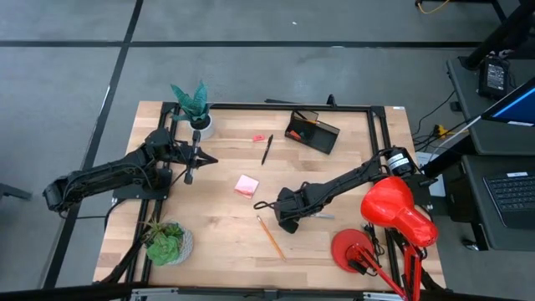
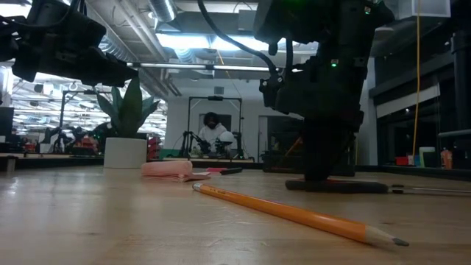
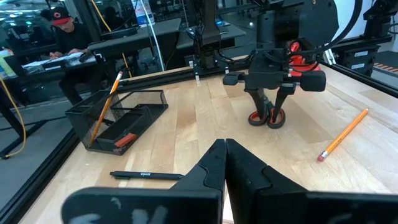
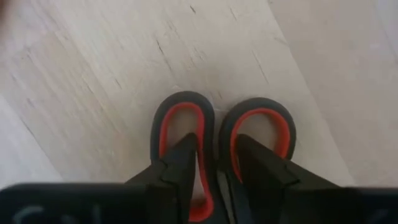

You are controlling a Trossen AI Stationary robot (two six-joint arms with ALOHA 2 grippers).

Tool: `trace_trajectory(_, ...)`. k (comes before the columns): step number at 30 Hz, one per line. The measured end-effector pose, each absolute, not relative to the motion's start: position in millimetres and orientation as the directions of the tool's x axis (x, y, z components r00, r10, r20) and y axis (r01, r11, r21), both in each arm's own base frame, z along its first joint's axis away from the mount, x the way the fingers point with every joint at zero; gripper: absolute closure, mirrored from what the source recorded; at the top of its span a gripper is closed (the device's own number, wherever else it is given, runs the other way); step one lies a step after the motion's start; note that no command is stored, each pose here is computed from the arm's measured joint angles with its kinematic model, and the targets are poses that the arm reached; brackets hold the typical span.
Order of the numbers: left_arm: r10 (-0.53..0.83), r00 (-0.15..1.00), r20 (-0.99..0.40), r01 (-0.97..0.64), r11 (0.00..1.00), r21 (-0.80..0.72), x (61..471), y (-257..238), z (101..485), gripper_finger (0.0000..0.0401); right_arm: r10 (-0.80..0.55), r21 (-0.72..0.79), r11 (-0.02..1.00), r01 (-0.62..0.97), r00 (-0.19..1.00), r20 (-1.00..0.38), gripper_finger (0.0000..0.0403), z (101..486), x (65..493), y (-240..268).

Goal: Pick and place office supplies into organizer
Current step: Put the black scissors into the black desk organizer

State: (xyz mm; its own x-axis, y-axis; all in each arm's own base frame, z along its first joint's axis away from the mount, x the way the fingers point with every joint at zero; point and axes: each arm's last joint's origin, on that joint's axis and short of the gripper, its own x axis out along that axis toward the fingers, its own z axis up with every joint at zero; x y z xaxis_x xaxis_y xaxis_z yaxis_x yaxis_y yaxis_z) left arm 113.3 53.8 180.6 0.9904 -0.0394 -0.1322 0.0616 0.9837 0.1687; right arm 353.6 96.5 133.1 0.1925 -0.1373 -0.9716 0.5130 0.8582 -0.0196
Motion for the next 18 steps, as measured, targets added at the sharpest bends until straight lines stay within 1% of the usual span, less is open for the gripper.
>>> trace_trajectory(7,-0.039,0.99,-0.132,0.061,0.984,0.169,113.3,53.8,180.6,0.0398,-0.142,-0.027,0.858,0.513,0.188,-0.972,0.0336,133.0,353.1,96.0)
trace_trajectory(10,-0.039,0.99,-0.132,0.061,0.984,0.169,113.3,53.8,180.6,0.0399,-0.146,-0.03,0.858,0.513,0.187,-0.971,0.0339,132.9,353.0,95.7)
trace_trajectory(15,-0.039,0.99,-0.132,0.061,0.984,0.169,113.3,53.8,180.6,0.0398,-0.146,-0.037,0.876,0.482,0.191,-0.971,0.0331,132.9,353.3,95.7)
trace_trajectory(18,-0.039,0.99,-0.132,0.061,0.984,0.169,113.3,53.8,180.6,0.0399,-0.147,-0.041,0.883,0.468,0.193,-0.97,0.0338,132.8,353.5,95.7)
